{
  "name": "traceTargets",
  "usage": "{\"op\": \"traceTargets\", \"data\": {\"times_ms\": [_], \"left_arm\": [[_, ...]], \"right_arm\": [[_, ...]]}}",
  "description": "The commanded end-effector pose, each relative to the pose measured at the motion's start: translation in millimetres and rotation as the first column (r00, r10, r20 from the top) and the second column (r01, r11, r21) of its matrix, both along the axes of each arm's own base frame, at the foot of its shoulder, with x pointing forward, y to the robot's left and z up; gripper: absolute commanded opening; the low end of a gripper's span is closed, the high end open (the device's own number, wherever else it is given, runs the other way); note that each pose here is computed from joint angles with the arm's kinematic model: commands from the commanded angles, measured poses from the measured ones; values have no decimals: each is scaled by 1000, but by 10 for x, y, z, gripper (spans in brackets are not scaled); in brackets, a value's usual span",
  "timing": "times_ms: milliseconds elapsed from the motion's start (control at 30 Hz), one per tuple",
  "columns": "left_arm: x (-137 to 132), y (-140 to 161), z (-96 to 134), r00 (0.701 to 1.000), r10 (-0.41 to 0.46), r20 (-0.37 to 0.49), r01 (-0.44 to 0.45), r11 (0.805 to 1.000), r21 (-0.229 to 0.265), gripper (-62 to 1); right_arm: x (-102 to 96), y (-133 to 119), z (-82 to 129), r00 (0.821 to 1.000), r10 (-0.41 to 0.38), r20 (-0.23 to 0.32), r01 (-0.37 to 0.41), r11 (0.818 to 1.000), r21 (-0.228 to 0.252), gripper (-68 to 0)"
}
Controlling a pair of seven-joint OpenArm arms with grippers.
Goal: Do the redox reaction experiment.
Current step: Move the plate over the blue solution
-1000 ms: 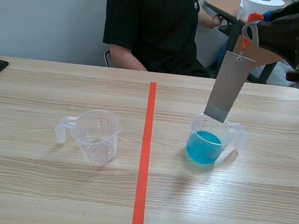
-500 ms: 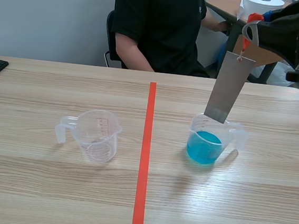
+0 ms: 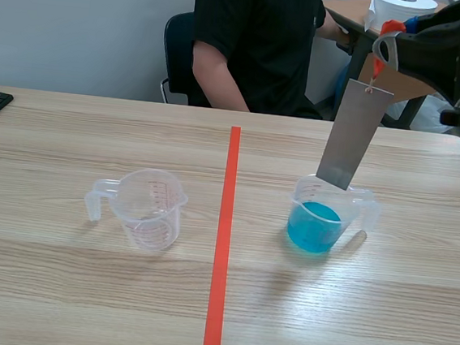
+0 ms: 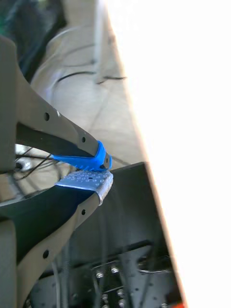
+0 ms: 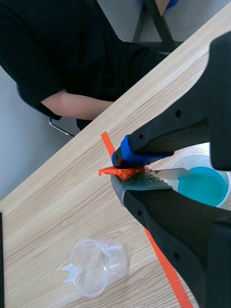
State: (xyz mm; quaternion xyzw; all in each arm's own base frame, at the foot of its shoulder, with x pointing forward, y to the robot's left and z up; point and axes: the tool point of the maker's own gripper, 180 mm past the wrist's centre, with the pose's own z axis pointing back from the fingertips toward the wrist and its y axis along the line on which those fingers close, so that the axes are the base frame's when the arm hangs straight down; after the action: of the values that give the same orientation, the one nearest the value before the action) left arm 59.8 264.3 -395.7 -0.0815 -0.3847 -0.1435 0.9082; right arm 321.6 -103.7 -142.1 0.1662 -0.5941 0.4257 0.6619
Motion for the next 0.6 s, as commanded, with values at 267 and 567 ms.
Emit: {"op": "traceTargets", "data": {"times_ms": [267, 567], "left_arm": [[933, -487, 785, 920, -240, 309, 270, 961, -58, -560], [1608, -965, 1404, 756, -429, 494, 512, 858, -38, -560]], "right_arm": [[4, 16, 118, 999, 9, 33, -10, 1000, 15, -662], [4, 16, 119, 999, 9, 33, -10, 1000, 15, -662]]}}
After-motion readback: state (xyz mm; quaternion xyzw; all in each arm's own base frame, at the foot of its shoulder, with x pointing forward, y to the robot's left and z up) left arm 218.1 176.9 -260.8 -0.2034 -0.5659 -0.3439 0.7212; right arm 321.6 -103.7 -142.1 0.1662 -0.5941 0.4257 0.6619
